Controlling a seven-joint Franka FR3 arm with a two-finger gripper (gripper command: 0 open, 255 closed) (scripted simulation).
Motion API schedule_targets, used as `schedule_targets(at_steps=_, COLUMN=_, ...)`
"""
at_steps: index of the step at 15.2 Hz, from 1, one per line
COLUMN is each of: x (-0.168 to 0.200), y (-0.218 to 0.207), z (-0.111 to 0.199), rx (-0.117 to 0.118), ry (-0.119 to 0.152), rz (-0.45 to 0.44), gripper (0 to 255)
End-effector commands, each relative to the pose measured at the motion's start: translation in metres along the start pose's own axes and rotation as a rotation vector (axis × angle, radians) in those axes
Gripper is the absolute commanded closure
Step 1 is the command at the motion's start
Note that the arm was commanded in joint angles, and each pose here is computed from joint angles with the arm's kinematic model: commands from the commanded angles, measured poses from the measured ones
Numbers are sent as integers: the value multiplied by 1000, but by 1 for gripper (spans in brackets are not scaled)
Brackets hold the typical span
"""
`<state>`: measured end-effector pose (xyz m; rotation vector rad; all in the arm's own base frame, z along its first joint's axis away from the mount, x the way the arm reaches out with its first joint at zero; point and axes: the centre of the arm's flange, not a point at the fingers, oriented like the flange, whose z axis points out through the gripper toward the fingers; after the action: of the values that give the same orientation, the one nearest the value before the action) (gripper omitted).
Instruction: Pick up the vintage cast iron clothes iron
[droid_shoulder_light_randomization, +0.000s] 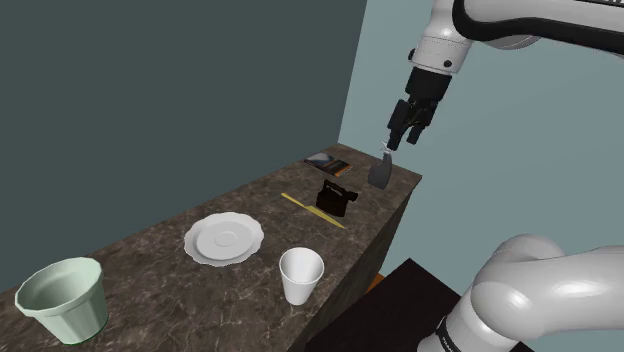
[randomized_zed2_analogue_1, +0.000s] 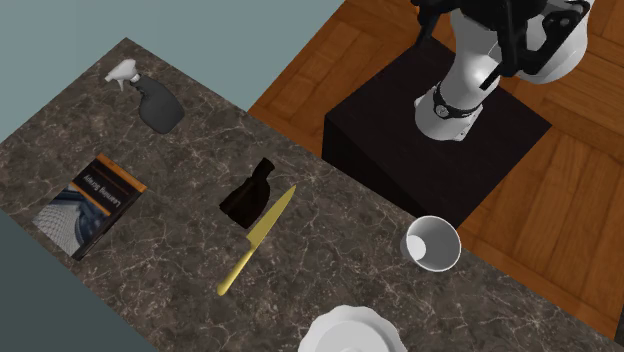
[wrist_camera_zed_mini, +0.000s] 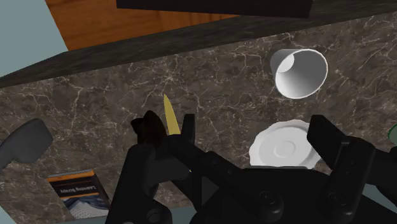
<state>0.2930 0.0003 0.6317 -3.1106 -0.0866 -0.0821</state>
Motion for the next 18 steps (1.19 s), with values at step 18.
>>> schedule_targets(at_steps=18, x=127, y=95, z=157, rx=-12, ry=3, rz=-17, gripper=0)
